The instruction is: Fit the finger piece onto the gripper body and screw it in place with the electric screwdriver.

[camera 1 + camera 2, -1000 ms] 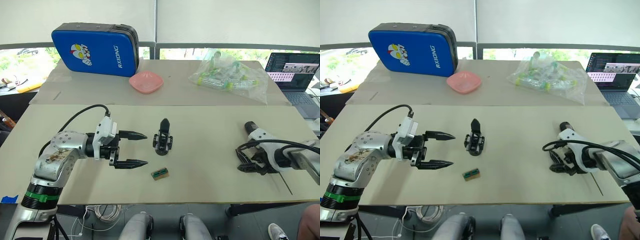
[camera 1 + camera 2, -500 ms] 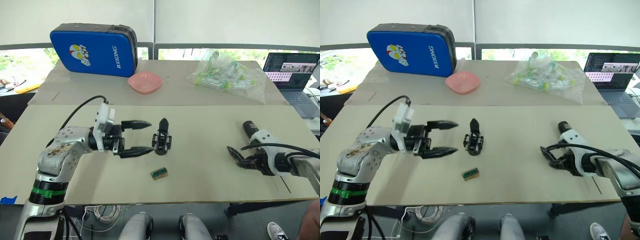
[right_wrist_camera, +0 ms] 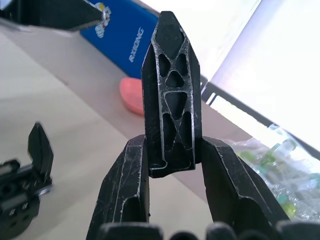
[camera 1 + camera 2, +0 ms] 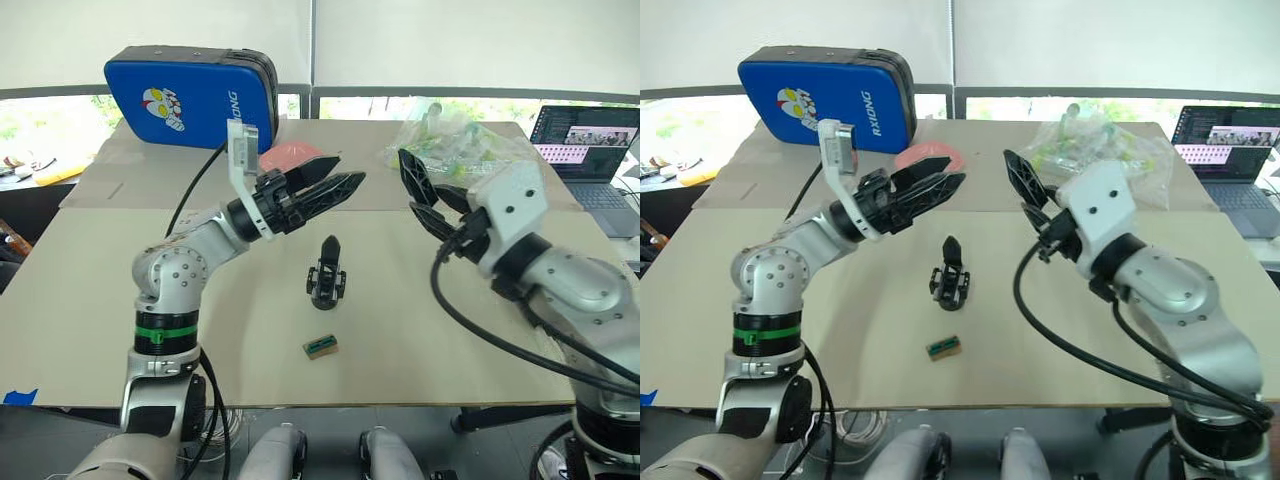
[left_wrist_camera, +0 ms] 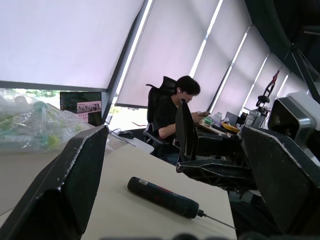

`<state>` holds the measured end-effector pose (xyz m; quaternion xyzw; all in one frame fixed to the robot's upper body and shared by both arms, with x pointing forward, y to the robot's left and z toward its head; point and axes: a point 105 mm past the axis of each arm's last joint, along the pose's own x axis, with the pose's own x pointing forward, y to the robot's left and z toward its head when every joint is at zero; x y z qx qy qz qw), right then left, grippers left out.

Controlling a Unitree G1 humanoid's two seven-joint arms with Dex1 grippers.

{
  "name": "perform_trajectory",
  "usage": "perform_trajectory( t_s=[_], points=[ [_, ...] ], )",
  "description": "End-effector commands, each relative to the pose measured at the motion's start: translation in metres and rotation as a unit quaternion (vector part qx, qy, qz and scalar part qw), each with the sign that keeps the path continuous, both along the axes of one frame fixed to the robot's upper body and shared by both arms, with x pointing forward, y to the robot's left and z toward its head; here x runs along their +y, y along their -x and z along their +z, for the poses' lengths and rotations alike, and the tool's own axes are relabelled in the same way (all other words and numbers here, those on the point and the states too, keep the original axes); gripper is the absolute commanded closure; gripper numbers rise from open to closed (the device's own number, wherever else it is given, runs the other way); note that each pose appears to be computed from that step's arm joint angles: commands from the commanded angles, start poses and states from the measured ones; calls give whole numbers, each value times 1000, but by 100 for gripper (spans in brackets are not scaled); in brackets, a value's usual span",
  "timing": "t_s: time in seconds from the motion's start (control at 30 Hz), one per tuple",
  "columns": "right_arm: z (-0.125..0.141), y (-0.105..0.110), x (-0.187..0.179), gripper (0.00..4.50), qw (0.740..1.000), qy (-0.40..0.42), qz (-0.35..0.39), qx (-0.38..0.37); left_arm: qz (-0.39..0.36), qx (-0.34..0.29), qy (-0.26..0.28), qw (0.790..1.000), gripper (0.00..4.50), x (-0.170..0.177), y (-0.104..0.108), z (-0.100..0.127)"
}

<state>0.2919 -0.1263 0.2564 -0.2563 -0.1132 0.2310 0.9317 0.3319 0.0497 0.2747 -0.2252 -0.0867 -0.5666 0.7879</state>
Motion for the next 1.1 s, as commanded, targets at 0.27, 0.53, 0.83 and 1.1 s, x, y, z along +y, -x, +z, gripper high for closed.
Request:
perform_trajectory(
  t_s=[0.27, 0.53, 0.83, 1.1],
  points=[
    [8, 9, 27, 342, 998, -13, 25, -61, -1, 15, 73, 997, 0, -21, 0, 16],
    [8, 7, 28, 342, 998, -19, 23, -64, 4, 15, 60, 998, 0, -25, 5, 9],
    [4, 7, 30, 342, 998, -19, 21, -58, 7, 17, 65, 998, 369, -21, 6, 8],
    [-2, 9, 27, 342, 999, -11, 14, -51, -6, -3, 80, 997, 450, -25, 14, 19]
  ],
)
